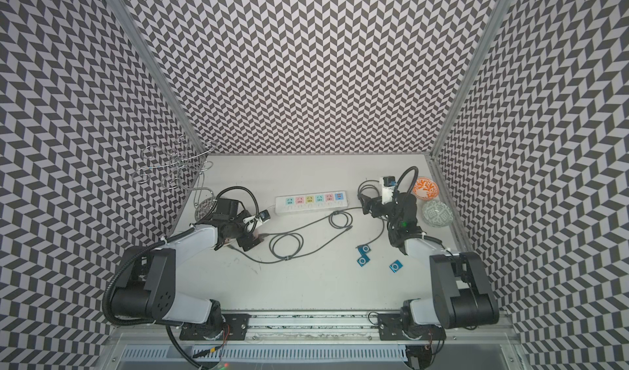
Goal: Charge mp3
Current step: Pick up the plug from the center of the board.
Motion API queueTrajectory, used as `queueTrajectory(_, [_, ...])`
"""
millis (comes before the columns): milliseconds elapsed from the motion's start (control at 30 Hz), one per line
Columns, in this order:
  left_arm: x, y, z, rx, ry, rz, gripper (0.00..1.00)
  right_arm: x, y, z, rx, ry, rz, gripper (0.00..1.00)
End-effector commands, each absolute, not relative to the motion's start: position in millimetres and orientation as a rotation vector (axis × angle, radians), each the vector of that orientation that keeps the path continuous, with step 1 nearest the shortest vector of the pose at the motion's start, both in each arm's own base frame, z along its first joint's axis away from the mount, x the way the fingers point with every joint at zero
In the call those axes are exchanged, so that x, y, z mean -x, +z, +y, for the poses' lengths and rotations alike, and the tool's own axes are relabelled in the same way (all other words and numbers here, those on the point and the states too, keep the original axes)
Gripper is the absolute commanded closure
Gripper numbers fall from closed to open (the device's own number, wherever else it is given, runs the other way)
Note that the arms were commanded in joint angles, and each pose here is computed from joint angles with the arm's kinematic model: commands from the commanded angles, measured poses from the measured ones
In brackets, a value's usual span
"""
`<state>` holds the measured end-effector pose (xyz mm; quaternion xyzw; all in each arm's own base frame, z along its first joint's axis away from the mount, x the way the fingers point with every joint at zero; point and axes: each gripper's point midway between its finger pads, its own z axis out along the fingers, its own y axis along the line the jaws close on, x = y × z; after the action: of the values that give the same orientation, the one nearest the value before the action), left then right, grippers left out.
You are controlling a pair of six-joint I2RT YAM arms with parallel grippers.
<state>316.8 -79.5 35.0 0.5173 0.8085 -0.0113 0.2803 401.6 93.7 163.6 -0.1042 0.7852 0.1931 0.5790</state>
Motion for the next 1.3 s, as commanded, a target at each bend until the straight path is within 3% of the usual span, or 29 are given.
queueTrajectory(0, [-301,27,-78,-1.417,-0.047,2.2,0.05,-407,177,97,0.276,0.452,1.793,0.0])
queueTrajectory(333, [-295,16,-70,-1.427,-0.01,2.236,0.11,-408,175,99,0.28,0.473,1.806,0.0])
queueTrajectory(867, [-296,22,-81,-1.453,-0.074,2.206,0.45,-407,174,102,0.289,0.488,1.812,0.0])
queueTrajectory(1267, [-314,78,-118,-1.384,-0.115,2.036,0.85,-404,171,109,0.31,0.545,1.827,0.02])
